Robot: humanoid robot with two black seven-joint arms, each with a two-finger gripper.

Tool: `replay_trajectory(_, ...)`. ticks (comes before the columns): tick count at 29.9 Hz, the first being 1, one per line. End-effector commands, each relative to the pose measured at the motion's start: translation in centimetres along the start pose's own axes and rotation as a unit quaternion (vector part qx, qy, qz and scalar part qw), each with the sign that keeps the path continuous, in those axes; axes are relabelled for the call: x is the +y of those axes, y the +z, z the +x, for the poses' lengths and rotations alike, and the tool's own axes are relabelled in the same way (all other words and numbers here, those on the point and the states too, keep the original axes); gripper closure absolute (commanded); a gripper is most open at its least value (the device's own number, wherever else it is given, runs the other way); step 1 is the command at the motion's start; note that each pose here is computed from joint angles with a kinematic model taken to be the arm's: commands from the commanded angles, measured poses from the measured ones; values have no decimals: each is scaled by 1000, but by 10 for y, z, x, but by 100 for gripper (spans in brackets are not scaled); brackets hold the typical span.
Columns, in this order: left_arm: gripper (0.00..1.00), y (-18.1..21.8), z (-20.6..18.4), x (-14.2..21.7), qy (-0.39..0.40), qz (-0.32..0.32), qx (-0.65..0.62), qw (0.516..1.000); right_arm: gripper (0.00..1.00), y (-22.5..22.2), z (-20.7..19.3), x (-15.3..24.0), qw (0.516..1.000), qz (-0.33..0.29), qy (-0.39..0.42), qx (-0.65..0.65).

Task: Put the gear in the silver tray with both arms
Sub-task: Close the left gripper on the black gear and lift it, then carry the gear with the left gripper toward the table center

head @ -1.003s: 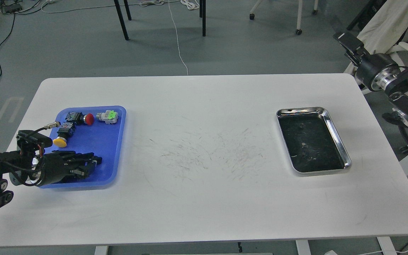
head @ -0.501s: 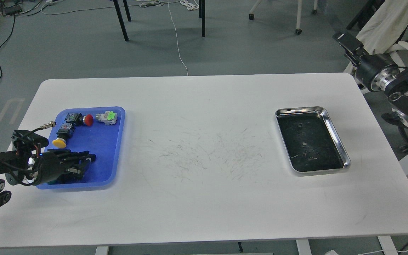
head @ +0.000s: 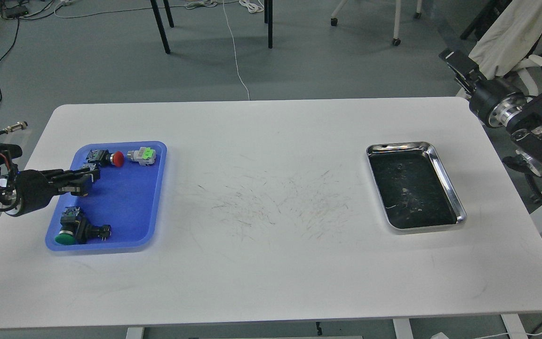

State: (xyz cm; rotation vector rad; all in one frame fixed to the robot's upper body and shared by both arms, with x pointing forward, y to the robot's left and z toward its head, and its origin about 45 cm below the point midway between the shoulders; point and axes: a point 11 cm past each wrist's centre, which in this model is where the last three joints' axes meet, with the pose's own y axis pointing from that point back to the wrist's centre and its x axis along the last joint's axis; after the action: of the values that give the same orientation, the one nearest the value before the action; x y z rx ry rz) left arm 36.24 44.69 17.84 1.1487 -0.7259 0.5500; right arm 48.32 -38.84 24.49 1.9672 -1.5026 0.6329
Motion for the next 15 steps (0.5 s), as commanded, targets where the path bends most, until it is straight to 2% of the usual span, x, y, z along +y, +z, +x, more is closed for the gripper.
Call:
replay_trajectory(1, 98, 16, 38, -2, 34, -21, 5, 999, 10, 0, 1, 1, 1000, 0, 0, 0)
replay_trajectory(4, 98, 33, 67, -8, 59, -42, -7, 997, 10, -2, 0, -1, 1000, 2, 0, 0)
replay_trajectory(10, 98, 103, 121, -36, 80, -116, -37, 989, 10, -8, 4, -3, 1000, 8, 2, 1)
replay_trajectory(15, 99, 171, 130, -67, 65, -182, -67, 979, 10, -10, 10, -4, 1000, 10, 13, 3)
